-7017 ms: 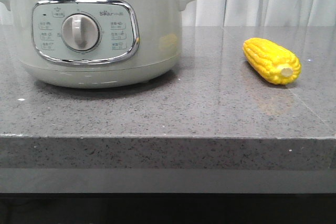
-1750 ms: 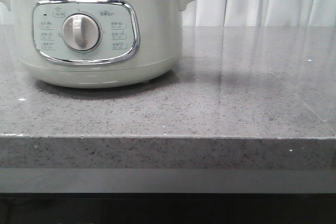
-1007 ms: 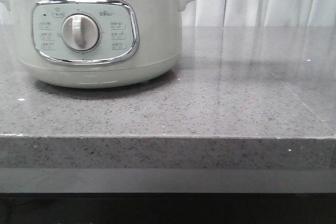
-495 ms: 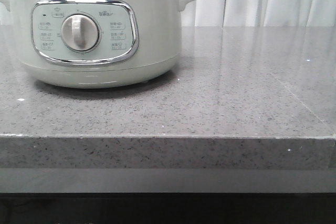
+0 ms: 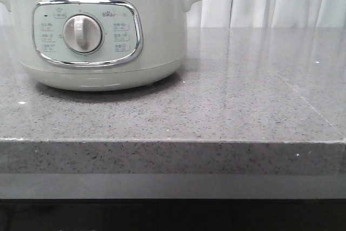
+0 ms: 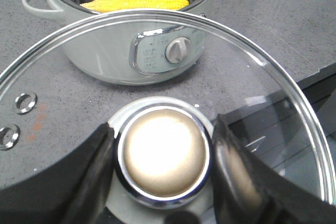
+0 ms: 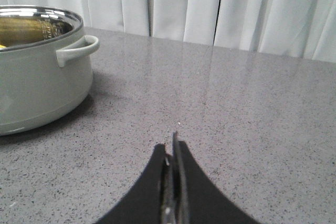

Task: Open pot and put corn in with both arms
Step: 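Open the right gripper to drop the corn into the pot, then withdraw the right gripper and bring the held lid over the pot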

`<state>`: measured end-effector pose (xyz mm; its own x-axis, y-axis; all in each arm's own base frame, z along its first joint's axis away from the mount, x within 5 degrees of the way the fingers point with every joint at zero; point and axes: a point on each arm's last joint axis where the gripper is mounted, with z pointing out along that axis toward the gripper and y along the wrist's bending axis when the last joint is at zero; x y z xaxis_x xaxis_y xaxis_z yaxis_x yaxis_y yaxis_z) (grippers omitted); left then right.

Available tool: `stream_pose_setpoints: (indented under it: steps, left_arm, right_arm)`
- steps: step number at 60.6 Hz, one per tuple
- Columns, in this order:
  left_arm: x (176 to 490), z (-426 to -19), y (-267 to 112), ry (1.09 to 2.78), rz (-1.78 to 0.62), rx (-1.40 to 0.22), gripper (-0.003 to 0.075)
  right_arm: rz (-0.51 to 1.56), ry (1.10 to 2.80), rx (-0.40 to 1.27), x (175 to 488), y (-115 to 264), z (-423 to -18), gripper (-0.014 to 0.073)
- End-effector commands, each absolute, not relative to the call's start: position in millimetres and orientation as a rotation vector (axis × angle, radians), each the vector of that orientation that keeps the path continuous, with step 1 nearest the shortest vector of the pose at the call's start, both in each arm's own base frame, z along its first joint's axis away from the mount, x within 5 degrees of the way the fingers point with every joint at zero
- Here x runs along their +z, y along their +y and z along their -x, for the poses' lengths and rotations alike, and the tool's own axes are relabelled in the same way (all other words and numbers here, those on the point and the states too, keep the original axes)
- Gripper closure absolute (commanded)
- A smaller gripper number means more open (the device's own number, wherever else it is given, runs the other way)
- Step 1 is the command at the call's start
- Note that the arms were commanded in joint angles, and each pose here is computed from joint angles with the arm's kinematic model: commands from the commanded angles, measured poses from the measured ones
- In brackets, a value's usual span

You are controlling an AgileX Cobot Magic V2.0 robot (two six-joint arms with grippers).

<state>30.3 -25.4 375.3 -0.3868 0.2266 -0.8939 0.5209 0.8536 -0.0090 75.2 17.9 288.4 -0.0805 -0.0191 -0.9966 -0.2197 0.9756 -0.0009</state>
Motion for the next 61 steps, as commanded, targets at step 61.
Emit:
stream_pose_setpoints:
  steps: [61]
  left_arm:
    - [477.6,-311.7,-154.3,2.018,-0.540,-0.383,0.0552]
  right_arm:
    - [0.151,1.524,0.132,305.4,14.4,-75.0,0.0662]
